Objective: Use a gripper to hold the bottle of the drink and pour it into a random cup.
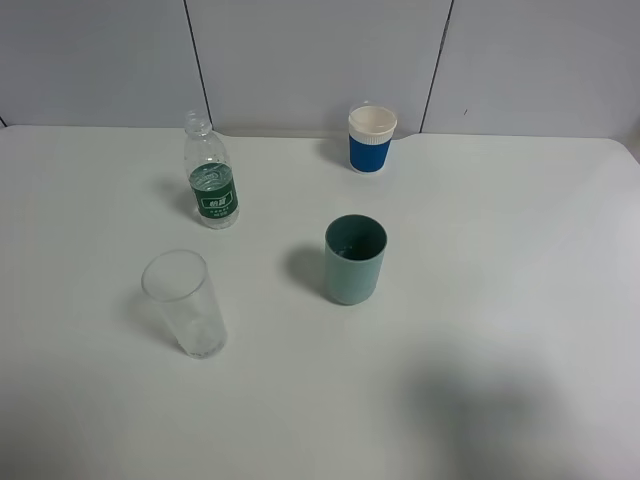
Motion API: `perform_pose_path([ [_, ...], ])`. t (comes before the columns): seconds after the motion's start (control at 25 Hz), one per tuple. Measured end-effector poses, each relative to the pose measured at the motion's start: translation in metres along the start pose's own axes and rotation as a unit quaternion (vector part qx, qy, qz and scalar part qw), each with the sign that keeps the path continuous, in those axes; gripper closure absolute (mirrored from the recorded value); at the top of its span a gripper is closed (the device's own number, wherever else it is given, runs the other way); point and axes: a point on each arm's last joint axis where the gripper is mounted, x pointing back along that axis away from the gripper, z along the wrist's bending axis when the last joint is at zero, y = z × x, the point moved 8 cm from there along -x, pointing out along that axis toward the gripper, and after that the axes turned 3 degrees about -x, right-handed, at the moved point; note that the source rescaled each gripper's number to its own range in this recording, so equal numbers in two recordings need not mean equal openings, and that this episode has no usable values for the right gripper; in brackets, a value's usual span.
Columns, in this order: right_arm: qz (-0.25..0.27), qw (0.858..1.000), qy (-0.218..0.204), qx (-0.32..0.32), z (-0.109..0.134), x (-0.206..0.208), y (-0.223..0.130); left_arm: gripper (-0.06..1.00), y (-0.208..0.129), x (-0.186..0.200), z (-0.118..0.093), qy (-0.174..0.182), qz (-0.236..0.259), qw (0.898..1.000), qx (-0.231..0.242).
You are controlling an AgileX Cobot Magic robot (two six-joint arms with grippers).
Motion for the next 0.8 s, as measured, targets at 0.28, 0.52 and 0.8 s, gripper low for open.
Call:
perform_pose_path([
  [0.28, 0.0, 1.0, 0.0, 0.0, 0.0, 0.0, 0.0, -0.05, -0.009, -0.015, 0.003, 0.008, 0.013, 1.0, -0.003],
  [0.52, 0.0, 1.0, 0.0, 0.0, 0.0, 0.0, 0.0, -0.05, -0.002, -0.018, 0.001, -0.009, -0.011, 1.0, 0.0],
  [0.8, 0.0, 1.0, 0.0, 0.0, 0.0, 0.0, 0.0, -0.05, -0.001, -0.026, -0.004, -0.045, -0.024, 0.999, -0.015],
])
